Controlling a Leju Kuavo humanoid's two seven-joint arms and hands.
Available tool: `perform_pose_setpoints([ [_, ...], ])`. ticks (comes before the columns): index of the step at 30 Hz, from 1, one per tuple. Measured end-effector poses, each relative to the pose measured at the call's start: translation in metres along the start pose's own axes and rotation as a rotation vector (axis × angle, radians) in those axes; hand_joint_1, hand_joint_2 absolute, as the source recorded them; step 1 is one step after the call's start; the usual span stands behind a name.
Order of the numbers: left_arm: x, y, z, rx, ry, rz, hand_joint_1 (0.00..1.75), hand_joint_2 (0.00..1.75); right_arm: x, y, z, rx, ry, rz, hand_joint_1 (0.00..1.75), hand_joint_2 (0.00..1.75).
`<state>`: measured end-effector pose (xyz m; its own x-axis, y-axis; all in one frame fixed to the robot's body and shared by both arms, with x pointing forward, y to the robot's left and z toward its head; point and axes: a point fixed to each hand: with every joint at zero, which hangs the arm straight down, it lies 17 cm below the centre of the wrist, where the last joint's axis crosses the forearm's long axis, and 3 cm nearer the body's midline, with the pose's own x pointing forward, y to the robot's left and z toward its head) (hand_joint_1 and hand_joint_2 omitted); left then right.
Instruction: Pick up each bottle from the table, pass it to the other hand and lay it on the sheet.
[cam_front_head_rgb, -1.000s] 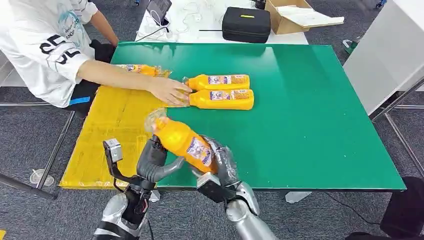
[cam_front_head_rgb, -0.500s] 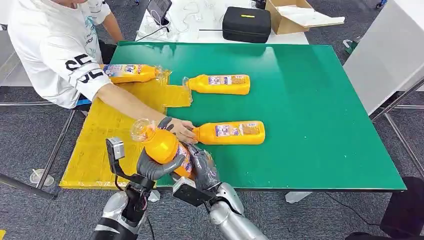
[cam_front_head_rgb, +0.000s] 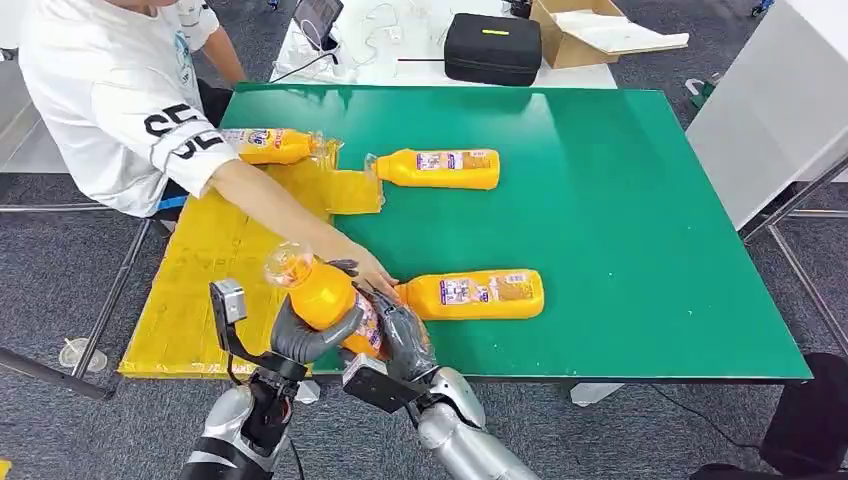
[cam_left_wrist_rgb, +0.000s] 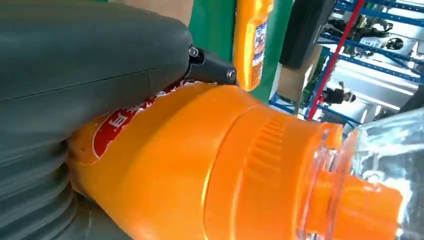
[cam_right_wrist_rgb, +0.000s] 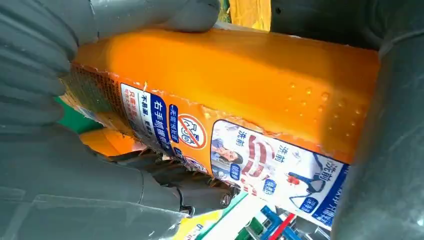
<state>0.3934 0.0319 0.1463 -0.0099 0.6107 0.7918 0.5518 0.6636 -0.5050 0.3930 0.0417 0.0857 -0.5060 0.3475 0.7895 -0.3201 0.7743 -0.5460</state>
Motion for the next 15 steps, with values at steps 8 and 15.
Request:
perform_pose_setpoints([
  [8,0.008,0.006,0.000,0.019,-0.026,0.042,1.75,1.75,0.002,0.003,-0.001,0.009,0.000,0.001,0.00,1.75],
  [15,0.025,0.004,-0.005,0.014,-0.066,0.066,1.75,1.75,0.005,-0.007,-0.006,-0.039,0.000,-0.006,0.00,0.00],
])
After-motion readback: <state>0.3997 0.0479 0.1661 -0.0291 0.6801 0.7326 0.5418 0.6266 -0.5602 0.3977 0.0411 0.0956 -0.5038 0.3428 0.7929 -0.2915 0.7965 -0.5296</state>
